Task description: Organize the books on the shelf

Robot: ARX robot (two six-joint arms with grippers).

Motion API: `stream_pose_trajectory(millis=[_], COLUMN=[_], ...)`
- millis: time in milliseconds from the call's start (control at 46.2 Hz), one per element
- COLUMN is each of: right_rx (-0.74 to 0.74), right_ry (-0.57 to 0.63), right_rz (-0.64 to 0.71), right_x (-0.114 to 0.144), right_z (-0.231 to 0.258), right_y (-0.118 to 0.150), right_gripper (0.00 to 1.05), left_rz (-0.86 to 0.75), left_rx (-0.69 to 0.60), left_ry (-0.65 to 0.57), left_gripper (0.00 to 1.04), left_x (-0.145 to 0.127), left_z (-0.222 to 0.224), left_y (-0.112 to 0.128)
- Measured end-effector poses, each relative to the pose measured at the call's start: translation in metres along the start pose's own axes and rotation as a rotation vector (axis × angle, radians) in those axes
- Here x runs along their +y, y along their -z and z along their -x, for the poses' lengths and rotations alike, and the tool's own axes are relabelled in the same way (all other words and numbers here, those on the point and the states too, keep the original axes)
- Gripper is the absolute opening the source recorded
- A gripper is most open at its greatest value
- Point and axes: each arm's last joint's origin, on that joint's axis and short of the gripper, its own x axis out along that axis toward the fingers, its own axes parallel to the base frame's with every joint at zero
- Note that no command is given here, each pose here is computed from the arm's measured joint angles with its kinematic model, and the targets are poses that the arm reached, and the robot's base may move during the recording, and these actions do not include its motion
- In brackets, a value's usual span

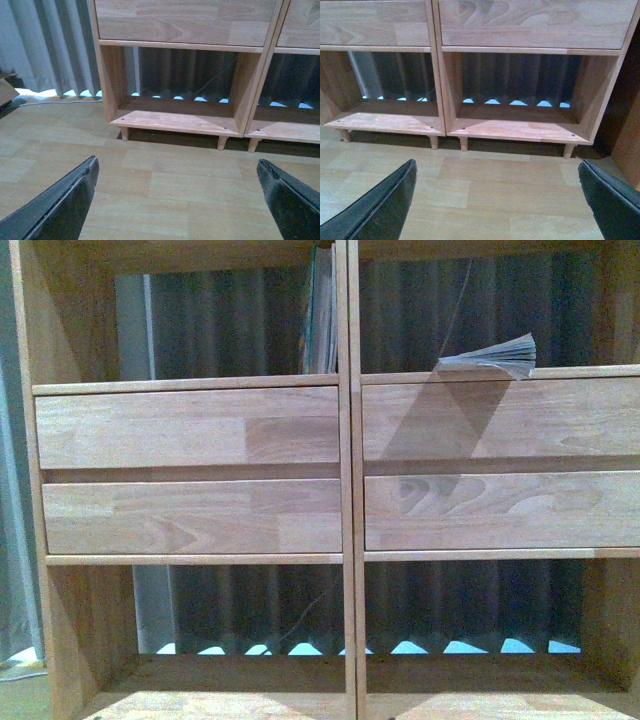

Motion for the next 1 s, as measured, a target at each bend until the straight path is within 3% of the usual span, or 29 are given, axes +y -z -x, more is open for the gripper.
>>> stream_pose_trajectory(millis=[997], right_rx=[0.000], right_ry=[0.000], right_rz=[0.000], right_x=[0.0000], right_z=[0.0000], right_y=[0.0000], right_gripper=[0.98], left_rz=[0.000], left_rx=[0.000], left_ry=[0.000], left_gripper=[0.97], left_x=[0.0000], left_z=[0.0000], left_y=[0.0000])
